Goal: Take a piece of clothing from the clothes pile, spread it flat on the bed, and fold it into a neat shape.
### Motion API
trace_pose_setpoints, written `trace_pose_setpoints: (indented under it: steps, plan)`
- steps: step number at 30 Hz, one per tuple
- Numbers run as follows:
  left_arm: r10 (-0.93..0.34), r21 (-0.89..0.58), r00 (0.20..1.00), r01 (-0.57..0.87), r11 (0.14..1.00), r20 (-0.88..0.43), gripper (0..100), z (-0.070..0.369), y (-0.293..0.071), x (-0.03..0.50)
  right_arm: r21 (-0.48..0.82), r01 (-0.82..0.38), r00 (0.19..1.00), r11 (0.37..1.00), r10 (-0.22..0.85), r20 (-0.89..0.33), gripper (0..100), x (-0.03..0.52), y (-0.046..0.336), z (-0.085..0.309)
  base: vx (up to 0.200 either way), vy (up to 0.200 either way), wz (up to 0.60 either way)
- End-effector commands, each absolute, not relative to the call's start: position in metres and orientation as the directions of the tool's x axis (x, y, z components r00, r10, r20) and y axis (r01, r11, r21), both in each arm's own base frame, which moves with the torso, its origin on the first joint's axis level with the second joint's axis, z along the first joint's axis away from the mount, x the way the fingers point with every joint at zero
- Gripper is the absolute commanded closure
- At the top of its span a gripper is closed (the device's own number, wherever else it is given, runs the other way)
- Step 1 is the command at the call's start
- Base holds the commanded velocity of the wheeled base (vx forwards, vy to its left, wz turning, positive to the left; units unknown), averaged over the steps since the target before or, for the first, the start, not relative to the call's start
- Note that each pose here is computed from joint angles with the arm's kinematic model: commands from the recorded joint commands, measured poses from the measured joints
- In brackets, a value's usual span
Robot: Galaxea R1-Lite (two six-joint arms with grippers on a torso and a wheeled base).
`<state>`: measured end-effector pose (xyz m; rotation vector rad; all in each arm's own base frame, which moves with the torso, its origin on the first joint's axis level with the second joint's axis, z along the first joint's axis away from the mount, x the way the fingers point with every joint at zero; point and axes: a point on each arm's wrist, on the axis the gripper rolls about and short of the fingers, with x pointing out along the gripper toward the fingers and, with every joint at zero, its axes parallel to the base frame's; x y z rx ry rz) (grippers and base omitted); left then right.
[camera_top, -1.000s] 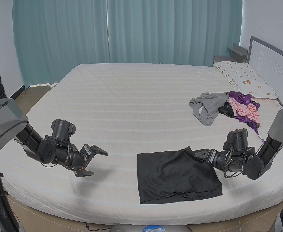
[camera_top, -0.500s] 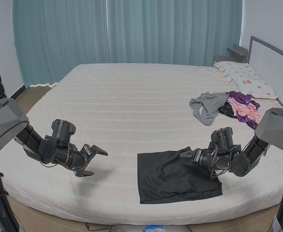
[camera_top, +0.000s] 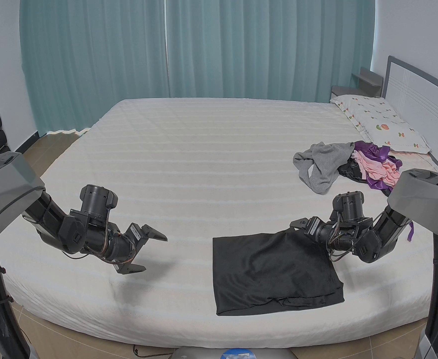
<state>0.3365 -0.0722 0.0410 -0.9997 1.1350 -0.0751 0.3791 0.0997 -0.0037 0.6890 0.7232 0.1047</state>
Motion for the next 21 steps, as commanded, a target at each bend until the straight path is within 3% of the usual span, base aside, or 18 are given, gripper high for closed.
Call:
trace_pose_setpoints:
  steps: [1, 9, 17, 21]
  plan:
    - [-0.516, -0.693, 0.467, -0.418, 0.587, -0.718, 0, 0.041, -0.072, 0.337, 0.612, 0.172, 0.758, 0.772, 0.293, -0.583, 0, 0.382, 0.088, -0.011, 0.0, 0.0, 0.0]
    - [-0.522, -0.701, 0.472, -0.415, 0.579, -0.71, 0, 0.043, -0.071, 0.338, 0.639, 0.233, 0.783, 0.733, 0.248, -0.57, 0, 0.387, 0.062, -0.005, 0.0, 0.0, 0.0]
    - [-0.522, -0.705, 0.477, -0.42, 0.572, -0.708, 0, 0.045, -0.072, 0.339, 0.672, 0.211, 0.804, 0.709, 0.266, -0.533, 0, 0.386, 0.057, 0.007, 0.0, 0.0, 0.0]
    - [-0.524, -0.707, 0.477, -0.421, 0.569, -0.706, 0, 0.046, -0.073, 0.339, 0.689, 0.167, 0.821, 0.706, 0.288, -0.494, 0, 0.389, 0.059, 0.006, 0.0, -0.2, 0.0]
